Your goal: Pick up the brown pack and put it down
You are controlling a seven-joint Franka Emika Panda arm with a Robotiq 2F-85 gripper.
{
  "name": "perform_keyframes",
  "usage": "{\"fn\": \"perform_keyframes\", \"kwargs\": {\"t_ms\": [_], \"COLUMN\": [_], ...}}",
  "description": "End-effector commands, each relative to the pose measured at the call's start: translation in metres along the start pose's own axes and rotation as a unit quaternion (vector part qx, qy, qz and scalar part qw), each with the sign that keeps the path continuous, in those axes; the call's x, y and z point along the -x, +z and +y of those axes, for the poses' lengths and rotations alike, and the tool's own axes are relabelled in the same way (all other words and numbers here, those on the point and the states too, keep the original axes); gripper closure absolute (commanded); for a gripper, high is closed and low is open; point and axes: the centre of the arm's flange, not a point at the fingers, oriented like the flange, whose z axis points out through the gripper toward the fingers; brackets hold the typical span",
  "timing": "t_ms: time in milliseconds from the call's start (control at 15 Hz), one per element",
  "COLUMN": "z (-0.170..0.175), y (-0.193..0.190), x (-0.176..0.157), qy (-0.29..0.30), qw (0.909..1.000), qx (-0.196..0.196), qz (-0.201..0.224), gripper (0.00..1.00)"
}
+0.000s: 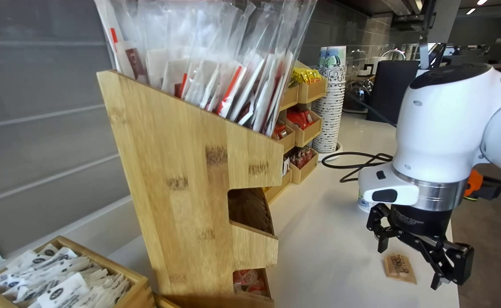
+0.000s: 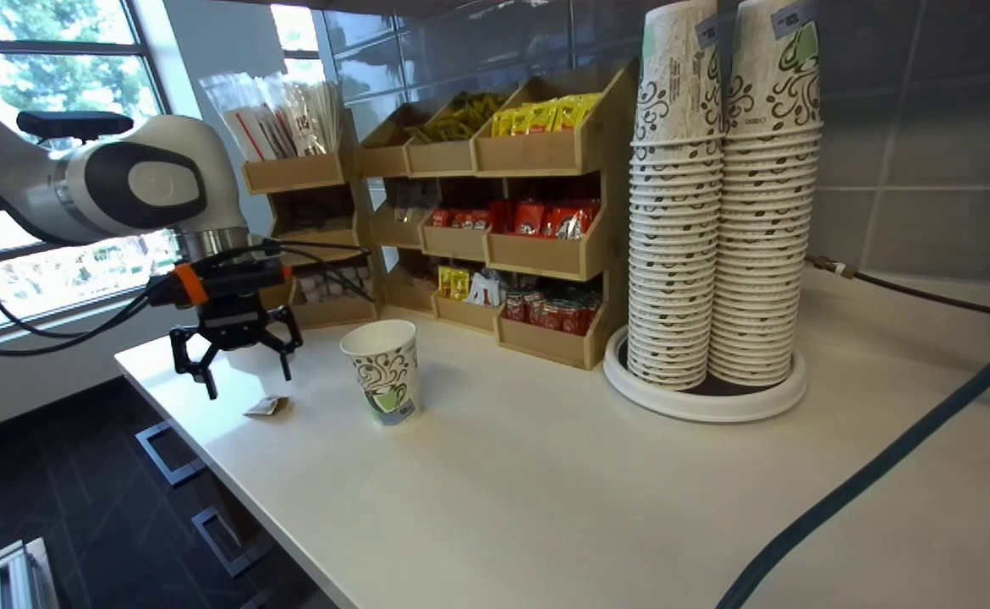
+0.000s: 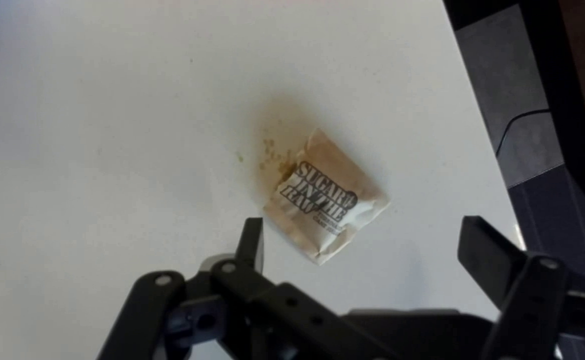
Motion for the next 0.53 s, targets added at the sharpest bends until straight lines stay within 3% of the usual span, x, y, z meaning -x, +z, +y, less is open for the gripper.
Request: {"fn": "perform_keyframes", "kwargs": {"t_ms": [0, 467], "z": [0.0017, 0.0079], "y": [0.0016, 0.0085], "x": [-0.0015, -0.0050], "qy": [-0.007, -0.029], "qw": [1.0000, 0.9996], "qx": [-0.001, -0.001], "qz": [0.000, -0.006], "gripper": [0.00, 0.00]}}
